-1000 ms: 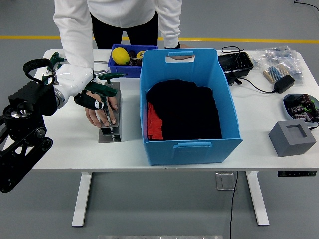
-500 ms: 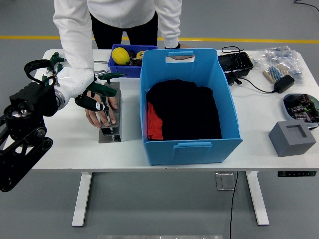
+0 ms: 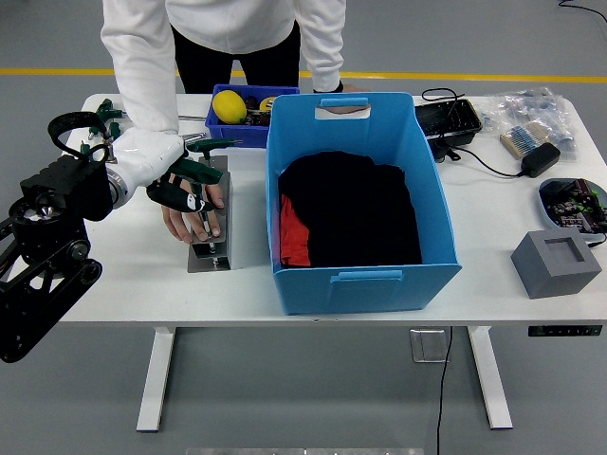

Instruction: Lift tool from toolbox,place it in box,lift tool from toolbox,place it in box

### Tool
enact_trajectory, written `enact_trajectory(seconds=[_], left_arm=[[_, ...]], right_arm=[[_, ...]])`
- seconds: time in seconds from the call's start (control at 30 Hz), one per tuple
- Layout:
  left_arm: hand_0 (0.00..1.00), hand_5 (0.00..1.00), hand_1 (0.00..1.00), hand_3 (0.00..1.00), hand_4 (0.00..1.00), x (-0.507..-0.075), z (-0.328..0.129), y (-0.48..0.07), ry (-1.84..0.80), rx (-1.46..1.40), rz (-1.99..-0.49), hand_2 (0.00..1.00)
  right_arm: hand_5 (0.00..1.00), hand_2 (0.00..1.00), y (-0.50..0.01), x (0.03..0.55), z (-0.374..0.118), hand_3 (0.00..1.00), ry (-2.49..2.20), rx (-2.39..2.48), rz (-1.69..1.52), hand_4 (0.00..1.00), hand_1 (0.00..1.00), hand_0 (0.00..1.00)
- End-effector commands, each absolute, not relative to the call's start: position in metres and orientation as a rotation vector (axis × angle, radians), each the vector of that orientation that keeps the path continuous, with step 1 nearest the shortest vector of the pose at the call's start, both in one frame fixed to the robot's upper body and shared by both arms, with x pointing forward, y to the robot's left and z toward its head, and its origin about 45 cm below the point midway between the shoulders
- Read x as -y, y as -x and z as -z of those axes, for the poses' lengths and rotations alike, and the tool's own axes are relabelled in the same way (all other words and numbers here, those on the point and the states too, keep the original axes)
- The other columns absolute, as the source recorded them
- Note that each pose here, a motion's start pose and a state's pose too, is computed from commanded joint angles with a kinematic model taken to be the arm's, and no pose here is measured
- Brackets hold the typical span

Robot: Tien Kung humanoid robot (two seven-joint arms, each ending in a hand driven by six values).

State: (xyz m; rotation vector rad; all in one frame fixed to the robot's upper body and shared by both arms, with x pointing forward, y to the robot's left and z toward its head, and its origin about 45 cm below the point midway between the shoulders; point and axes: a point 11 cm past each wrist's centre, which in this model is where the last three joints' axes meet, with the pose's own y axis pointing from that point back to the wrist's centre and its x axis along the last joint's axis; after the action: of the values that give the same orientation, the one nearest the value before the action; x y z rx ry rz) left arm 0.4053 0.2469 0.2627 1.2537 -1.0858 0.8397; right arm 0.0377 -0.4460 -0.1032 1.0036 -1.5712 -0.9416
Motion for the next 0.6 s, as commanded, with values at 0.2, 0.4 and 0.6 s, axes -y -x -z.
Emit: enact_trajectory(seconds=[0.2,0.4,0.6], left_arm=[[0.321,0.605,0.16,0.218,0.998,-0.2454,-0.2633,-0.4059,-1.248,1.085,-0.837,0.171],[0.294,0.607,0.151,0.215,0.998,-0.244,-0.2613,-0.4053,-1.245,1.079,-0.831,0.166],[0.287,0.609,0.145,0.213,0.998,-0.2431,-0.2614,-0.4055,-1.24,1.071,-0.832,0.16]], right_arm=[[0.73,0.716,-0.0379,0.4459,0.1032,0.58,-1.004,1.572,0.942,0.784,0.644,0.676],[0.73,0.716,-0.0376,0.446,0.1032,0.579,-1.004,1.57,0.941,0.784,0.645,0.676],[0.729,0.716,-0.0373,0.4462,0.1032,0.58,-1.003,1.569,0.939,0.784,0.646,0.676]])
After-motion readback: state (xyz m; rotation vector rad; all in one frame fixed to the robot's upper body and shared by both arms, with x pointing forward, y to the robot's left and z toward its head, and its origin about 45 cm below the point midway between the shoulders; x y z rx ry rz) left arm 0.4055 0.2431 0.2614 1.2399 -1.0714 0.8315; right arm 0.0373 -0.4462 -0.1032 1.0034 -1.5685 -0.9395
